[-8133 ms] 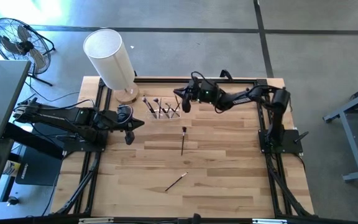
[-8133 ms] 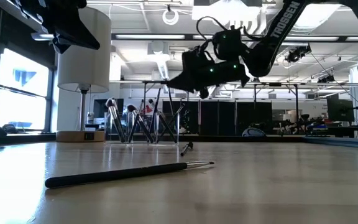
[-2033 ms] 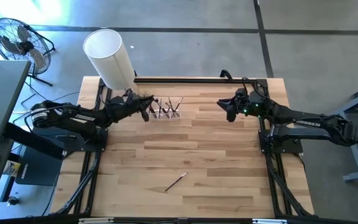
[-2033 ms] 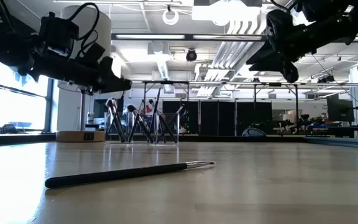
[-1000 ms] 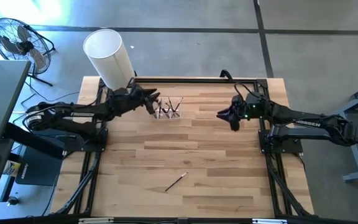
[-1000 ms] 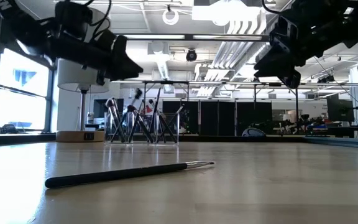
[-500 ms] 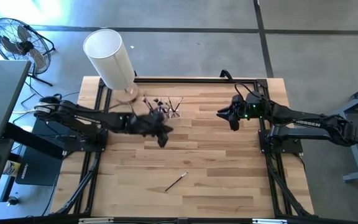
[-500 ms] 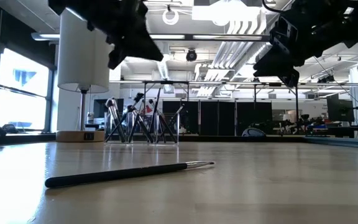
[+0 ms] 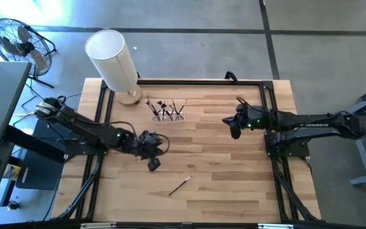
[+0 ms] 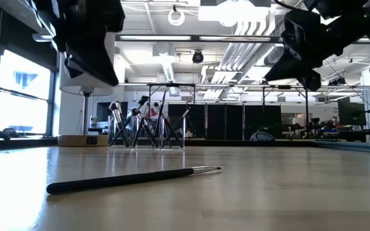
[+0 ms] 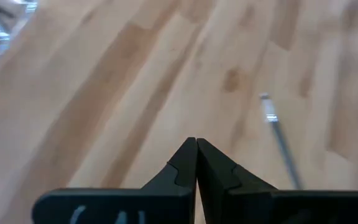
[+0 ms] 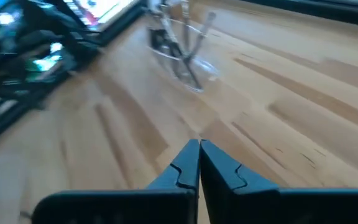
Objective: Pick & Place Makeup Supplies
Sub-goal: Put the black makeup brush into the transparent organizer
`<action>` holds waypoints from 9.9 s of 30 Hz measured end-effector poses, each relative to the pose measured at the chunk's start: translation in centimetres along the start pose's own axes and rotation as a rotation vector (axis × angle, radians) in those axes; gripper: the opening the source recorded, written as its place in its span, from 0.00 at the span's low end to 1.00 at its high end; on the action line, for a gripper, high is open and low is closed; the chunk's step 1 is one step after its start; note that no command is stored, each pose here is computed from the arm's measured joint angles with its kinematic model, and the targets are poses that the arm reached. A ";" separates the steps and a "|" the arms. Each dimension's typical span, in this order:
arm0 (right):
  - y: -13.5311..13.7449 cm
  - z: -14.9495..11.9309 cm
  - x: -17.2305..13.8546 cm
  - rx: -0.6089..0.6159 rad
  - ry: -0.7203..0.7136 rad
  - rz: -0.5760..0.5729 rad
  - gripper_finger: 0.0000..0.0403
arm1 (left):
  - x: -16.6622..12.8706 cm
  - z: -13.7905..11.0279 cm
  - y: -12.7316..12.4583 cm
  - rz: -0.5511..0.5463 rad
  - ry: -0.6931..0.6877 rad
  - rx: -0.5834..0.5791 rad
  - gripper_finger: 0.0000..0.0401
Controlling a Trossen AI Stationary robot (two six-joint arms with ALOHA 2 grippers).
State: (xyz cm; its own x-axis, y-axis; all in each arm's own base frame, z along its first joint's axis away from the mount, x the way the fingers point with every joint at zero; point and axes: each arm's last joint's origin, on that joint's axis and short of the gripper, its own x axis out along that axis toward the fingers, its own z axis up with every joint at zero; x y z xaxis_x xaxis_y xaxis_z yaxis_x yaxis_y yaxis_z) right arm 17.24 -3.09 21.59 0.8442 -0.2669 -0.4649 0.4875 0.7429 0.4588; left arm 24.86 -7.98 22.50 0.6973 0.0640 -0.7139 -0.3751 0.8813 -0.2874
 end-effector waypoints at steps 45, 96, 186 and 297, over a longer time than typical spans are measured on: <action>-0.6 -2.7 -0.4 -0.168 0.315 0.016 0.00 | 12.3 8.3 -13.4 0.050 0.277 -0.118 0.34; -0.5 -2.7 -0.5 -0.184 0.325 0.043 0.01 | 19.8 2.8 -12.0 0.171 0.492 -0.193 0.00; -0.6 -1.3 -0.2 -0.197 0.065 -0.175 0.01 | -2.1 4.9 12.1 0.571 0.322 -0.163 0.23; 6.1 -8.3 15.1 -1.125 0.686 0.310 0.01 | 8.6 1.8 -7.8 0.179 0.360 -0.189 0.00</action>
State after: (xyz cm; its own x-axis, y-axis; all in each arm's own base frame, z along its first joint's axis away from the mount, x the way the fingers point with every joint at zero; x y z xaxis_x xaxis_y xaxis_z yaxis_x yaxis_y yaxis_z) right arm 31.15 2.51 11.06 0.4441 0.1138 -0.8887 -0.4252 0.8999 -0.0972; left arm 34.87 -13.51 19.75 0.3664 0.0114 -0.9304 -0.5988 0.7682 -0.2264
